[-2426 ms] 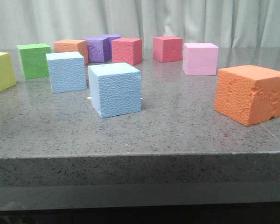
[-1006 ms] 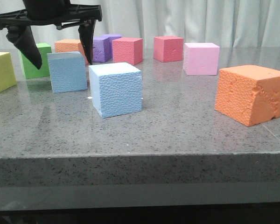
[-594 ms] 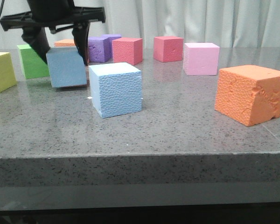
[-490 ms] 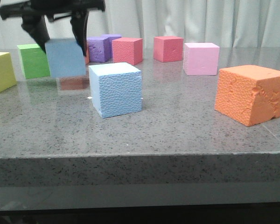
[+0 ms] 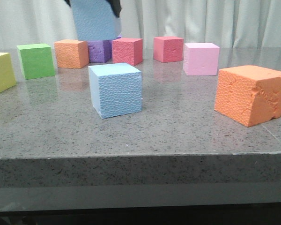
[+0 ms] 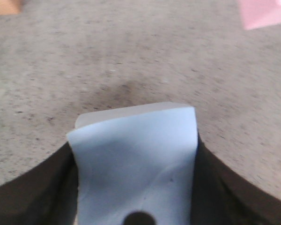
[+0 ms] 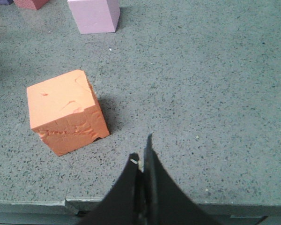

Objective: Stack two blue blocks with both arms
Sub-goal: 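Lift the light blue cube high with the left gripper, then lower the held cube onto the placed light blue cube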

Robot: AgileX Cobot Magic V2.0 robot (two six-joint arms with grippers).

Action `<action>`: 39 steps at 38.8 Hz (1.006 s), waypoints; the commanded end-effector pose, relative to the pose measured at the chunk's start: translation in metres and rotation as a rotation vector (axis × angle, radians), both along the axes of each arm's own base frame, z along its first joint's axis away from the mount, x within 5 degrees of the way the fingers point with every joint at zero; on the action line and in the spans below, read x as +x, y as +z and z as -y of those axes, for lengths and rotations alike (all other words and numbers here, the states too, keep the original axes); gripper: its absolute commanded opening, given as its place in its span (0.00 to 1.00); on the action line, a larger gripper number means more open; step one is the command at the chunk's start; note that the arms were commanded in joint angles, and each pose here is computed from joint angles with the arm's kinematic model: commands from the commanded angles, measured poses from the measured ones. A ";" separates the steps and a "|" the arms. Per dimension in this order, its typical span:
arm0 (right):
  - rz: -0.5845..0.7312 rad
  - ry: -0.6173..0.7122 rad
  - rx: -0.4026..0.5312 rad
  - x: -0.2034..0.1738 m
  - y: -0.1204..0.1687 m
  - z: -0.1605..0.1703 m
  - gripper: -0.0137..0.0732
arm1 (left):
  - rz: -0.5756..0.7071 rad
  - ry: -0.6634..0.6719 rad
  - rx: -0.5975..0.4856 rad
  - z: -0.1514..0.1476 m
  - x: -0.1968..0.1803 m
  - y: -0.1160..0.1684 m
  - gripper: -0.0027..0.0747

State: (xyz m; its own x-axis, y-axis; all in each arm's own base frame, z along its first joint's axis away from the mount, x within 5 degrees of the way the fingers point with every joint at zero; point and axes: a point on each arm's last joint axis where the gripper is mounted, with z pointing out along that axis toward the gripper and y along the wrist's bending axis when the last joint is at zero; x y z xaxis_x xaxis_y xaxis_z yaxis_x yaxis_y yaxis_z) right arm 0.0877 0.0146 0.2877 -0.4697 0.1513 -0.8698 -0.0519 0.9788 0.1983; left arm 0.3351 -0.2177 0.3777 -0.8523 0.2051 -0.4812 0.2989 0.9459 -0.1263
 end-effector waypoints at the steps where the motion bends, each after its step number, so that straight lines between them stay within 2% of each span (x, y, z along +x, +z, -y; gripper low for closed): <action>1: 0.092 0.008 -0.004 0.003 0.013 0.000 0.03 | 0.066 -0.030 -0.062 -0.007 -0.028 0.039 0.30; 8: 0.086 0.007 -0.006 0.002 0.013 0.000 0.03 | 0.030 -0.072 -0.093 -0.009 -0.046 0.041 0.30; 18: 0.085 0.006 -0.006 0.002 0.013 0.000 0.03 | -0.064 -0.077 -0.042 -0.008 -0.049 0.010 0.31; 29: 0.085 0.006 -0.006 0.002 0.013 0.000 0.03 | -0.028 -0.123 -0.060 0.011 -0.054 0.002 0.31; 34: 0.085 0.006 -0.006 0.002 0.013 0.000 0.03 | -0.043 -0.134 -0.032 0.016 -0.053 -0.005 0.32; 37: 0.085 0.006 -0.006 0.002 0.013 0.000 0.03 | -0.044 -0.132 -0.014 0.017 -0.050 -0.010 0.37; 39: 0.085 0.006 -0.006 0.002 0.013 0.000 0.03 | -0.036 -0.130 -0.006 0.017 -0.049 -0.010 0.44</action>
State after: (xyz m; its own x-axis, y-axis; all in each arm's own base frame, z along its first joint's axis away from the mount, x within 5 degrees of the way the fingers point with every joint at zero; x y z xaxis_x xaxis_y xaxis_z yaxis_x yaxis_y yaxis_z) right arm 0.0876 0.0145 0.2875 -0.4711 0.1511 -0.8690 -0.0513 0.9789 0.1979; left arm 0.2908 -0.2369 0.3448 -0.8725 0.3279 -0.3621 0.3984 0.9066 -0.1389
